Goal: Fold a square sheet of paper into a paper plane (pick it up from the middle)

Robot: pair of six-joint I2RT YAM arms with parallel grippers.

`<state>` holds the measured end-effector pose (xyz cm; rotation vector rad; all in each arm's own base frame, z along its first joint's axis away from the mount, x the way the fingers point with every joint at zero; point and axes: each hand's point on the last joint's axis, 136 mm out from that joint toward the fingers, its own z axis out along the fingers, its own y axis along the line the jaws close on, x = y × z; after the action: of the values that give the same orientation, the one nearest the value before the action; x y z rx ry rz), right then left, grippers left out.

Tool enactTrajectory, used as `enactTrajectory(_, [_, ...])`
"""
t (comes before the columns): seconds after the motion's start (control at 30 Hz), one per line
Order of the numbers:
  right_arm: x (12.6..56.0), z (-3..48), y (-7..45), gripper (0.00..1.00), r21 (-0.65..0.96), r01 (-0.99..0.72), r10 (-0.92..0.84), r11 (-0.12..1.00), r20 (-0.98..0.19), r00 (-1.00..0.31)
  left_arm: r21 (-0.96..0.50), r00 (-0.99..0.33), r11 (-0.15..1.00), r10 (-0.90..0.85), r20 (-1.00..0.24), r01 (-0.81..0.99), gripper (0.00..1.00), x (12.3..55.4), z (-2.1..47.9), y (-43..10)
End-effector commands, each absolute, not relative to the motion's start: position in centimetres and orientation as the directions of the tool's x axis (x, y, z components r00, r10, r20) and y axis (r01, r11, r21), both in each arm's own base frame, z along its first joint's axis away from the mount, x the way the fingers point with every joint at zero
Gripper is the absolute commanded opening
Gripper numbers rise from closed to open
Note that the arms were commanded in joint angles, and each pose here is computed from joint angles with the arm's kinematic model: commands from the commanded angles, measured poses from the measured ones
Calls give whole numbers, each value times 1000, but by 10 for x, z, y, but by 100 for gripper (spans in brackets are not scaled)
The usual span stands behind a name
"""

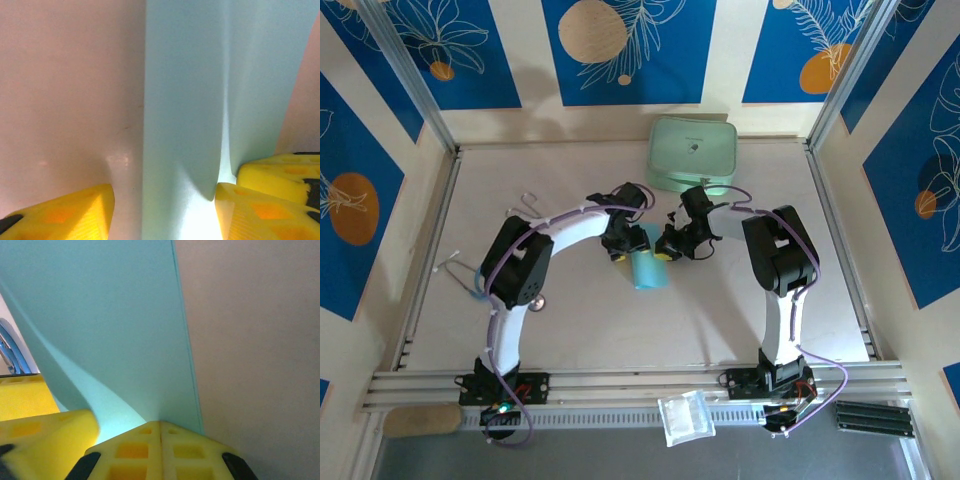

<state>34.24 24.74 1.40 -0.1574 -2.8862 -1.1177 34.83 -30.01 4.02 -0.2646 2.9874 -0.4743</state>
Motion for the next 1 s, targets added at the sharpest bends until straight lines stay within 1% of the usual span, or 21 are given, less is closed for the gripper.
enactTrajectory(0.0, [322, -36, 216, 5, 494, 191, 127, 848, 160, -979, -363, -967, 924, -188, -169, -117, 54, 359, 85, -298])
enactTrajectory(0.1, [322, -37, 215, 5, 488, 196, 131, 851, 164, -978, -478, -970, 874, -180, -166, -81, 48, 359, 95, -318])
enactTrajectory(0.17, [321, -38, 216, 5, 487, 198, 131, 851, 167, -977, -543, -971, 838, -173, -163, -58, 42, 359, 98, -330])
enactTrajectory(0.37, [321, -39, 214, 5, 477, 202, 135, 855, 172, -976, -581, -985, 811, -145, -90, -67, 24, 351, 76, -342])
enactTrajectory(0.43, [321, -40, 214, 5, 474, 203, 135, 857, 173, -976, -580, -989, 812, -136, -63, -74, 19, 347, 67, -344])
enactTrajectory(0.73, [319, -43, 210, 4, 443, 211, 140, 871, 187, -972, -487, -997, 871, -79, -16, -61, 11, 330, 25, -325])
enactTrajectory(0.97, [315, -49, 200, 4, 376, 215, 147, 901, 201, -968, -470, -997, 881, -69, -18, -53, 10, 325, 3, -305])
